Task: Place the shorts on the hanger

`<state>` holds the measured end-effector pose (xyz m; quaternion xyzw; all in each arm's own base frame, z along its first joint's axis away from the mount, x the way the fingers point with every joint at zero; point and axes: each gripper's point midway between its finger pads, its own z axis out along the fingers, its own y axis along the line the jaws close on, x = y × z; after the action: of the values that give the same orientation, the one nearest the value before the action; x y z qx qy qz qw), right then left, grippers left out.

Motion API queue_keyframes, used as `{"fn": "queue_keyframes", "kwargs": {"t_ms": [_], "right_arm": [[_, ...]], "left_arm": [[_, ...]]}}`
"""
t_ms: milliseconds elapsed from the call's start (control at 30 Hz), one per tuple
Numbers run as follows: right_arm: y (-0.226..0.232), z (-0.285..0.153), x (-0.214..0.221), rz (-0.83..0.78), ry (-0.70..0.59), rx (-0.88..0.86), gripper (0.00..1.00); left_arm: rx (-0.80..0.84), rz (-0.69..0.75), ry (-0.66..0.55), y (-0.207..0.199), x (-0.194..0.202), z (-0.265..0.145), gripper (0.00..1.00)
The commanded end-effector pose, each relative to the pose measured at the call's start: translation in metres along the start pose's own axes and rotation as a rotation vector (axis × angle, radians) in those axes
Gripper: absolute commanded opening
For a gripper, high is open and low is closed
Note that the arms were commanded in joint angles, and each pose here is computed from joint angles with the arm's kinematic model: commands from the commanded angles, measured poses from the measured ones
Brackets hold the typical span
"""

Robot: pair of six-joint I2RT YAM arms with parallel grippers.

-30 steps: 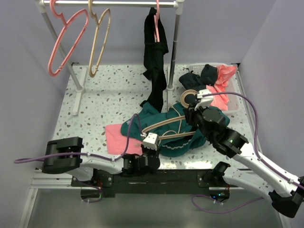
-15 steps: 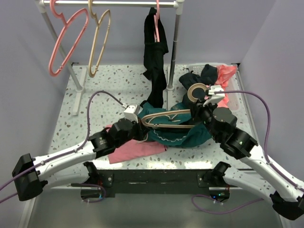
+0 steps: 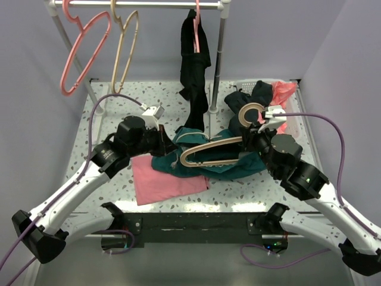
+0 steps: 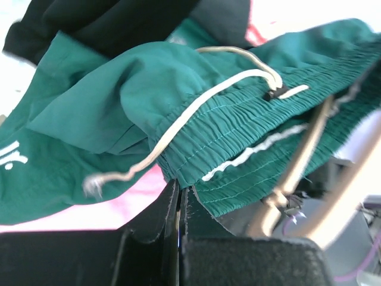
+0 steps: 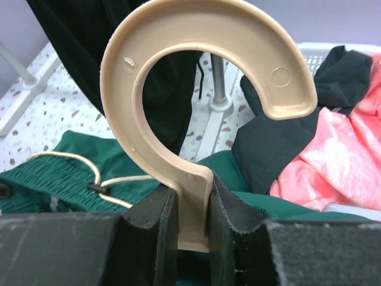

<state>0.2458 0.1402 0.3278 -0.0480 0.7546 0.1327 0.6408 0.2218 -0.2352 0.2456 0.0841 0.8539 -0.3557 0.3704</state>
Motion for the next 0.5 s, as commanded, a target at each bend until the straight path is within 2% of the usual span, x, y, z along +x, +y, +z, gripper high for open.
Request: {"fn": "queue_keyframes", "kwargs": {"t_ms": [0, 233, 467], "right_arm": [[-0.019, -0.007, -0.046, 0.019, -0.117, 0.113, 0.00], [-0.020, 0.000, -0.076, 0.005, -0.184, 0.164, 0.00], [-0.016, 0.001, -0.107, -0.009, -0.267, 0.162, 0.00]], "left_arm": [[0.057, 0.076, 0.008, -0.024, -0.018, -0.030, 0.00], [0.071, 0.086, 0.012, -0.037, -0.027, -0.051, 0.00], [0.225, 0.063, -0.027, -0.091, -0.061, -0.087, 0.00]]}}
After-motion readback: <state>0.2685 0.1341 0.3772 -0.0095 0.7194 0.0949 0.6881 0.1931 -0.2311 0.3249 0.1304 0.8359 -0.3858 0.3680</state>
